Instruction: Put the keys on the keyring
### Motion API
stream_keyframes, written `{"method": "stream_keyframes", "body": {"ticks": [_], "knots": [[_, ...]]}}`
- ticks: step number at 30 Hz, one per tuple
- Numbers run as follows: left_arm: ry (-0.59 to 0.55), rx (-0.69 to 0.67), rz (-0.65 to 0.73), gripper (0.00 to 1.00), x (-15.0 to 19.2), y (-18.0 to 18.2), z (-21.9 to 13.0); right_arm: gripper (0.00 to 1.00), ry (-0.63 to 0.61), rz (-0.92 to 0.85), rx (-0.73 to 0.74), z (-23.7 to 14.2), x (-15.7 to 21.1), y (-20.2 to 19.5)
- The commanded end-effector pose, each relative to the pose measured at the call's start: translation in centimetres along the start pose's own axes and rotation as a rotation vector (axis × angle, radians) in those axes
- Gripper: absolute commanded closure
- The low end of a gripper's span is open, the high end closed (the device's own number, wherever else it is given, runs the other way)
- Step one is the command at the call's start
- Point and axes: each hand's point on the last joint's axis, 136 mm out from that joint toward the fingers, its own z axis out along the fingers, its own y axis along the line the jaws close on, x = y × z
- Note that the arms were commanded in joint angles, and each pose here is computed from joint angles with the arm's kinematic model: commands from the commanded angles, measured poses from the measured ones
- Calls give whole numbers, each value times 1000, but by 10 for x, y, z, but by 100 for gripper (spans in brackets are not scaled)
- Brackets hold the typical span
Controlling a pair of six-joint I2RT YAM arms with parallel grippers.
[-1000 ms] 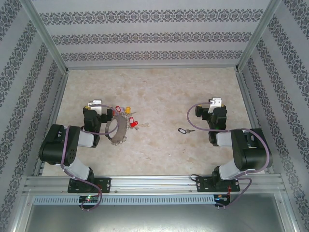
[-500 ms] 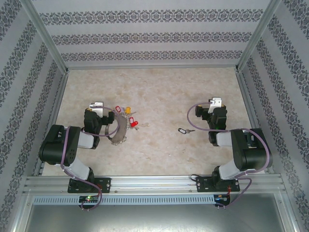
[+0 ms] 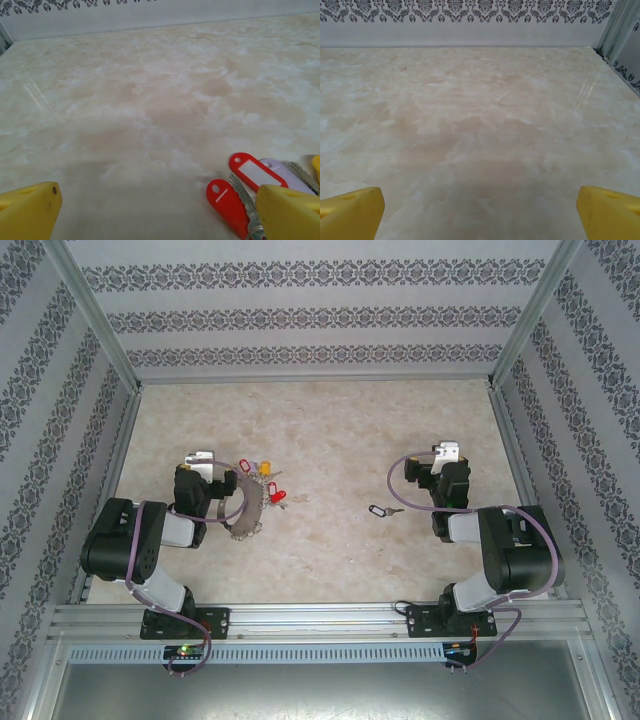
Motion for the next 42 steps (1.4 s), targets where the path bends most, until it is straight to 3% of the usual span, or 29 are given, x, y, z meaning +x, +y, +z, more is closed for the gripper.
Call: {"method": "stream_keyframes", "body": {"ticks": [1,6,10,14,20,25,37,42], "knots": [[-51,-28,-19,0,-14,7,-3,2,-29,12,15,2,-9,-3],[-63,-61,-33,0,-29,14,-18,2,-48,-19,96,-11,-28,-7],[39,-102,-101,0,-40,22,-22,2,-45,-115,82,-25,-48,16],[111,-142,-218,0,-52,28,-33,2,28,-71,31,-40,-56,43],[269,-44,-419,0,-71,7,-56,2,80,12,-77,-74,-60,82],[469,-17,-547,0,-39,-9,-70,2,166,50,-133,-84,-54,97],[757,21,-617,0,36,-36,-67,2,245,22,-262,-97,-35,133],[820,23,-636,0,62,-44,-67,2,257,24,-310,-102,-35,141]]}}
